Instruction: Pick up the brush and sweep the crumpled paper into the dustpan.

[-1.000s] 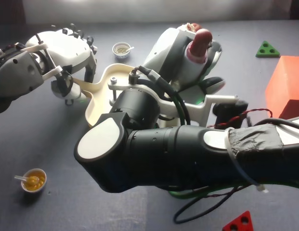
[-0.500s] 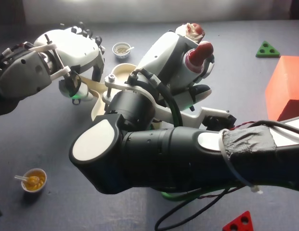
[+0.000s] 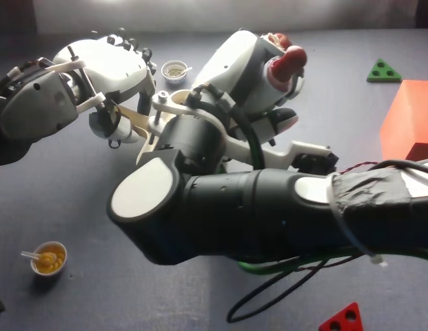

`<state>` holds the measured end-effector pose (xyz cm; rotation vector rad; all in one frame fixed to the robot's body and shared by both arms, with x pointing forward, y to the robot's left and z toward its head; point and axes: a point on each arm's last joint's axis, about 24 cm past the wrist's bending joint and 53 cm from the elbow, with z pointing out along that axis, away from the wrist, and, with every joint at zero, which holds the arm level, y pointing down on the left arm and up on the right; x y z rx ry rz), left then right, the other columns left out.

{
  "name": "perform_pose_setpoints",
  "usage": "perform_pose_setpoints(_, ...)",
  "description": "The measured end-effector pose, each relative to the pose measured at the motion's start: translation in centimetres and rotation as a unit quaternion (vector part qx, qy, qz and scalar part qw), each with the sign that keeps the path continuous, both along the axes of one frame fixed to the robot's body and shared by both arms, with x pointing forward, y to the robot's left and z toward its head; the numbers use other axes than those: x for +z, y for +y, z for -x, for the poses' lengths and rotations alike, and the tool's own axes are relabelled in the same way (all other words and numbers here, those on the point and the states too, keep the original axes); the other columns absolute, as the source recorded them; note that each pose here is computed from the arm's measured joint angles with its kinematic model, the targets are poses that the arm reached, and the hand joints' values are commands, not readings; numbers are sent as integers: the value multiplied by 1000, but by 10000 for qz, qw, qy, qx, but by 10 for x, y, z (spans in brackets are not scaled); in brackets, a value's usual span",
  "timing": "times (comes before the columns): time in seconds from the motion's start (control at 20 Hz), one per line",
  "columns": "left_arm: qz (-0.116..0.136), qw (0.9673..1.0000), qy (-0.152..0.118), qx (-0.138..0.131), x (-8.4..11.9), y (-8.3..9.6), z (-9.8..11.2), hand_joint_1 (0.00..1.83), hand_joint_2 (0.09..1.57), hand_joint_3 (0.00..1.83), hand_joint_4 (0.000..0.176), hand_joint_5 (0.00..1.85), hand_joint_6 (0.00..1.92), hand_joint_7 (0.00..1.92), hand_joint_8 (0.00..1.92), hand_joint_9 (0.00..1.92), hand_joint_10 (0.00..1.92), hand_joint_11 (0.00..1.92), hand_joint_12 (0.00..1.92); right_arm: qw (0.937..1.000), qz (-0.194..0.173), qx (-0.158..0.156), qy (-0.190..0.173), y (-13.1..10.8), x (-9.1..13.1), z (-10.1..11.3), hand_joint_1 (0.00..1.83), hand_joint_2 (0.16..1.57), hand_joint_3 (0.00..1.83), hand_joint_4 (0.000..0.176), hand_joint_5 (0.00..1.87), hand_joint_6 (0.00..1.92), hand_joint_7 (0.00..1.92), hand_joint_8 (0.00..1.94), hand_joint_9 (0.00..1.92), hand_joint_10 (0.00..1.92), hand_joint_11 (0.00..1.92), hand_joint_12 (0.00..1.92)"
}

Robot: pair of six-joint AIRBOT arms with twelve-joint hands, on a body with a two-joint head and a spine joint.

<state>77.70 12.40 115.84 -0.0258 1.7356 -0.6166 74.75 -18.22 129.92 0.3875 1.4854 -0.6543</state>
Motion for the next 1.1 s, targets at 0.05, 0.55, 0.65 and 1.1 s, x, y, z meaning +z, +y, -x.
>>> perform_pose_setpoints(0.05,3,10000,2,1,0,0,0,1124,1101,1,0,1017,917,287,1,192,3,0,375,10000,7,-5,10,-3,0,1,1437,1132,0,0,1136,1921,1255,1941,1336,1921,1376,1921)
perform_pose_setpoints(0.55,85,9999,105,46,-8,1,3,1121,1096,1,0,1027,901,317,2,212,0,0,397,9992,253,-214,239,-35,14,7,1440,1139,1,0,1148,1921,1232,1941,1311,1921,1366,1921)
perform_pose_setpoints(0.65,97,9998,132,68,-11,2,4,1125,1092,0,0,1037,884,309,1,208,1,0,435,9984,370,-241,341,-36,14,7,1433,1139,0,0,1135,1921,1229,1941,1300,1921,1350,1921)
perform_pose_setpoints(1.1,152,9997,149,151,-13,6,3,1129,1088,0,0,1046,869,301,1,207,2,0,429,9961,435,-163,744,-13,2,-10,1423,1140,1,0,1142,1921,1254,1941,1323,1921,1368,1921)
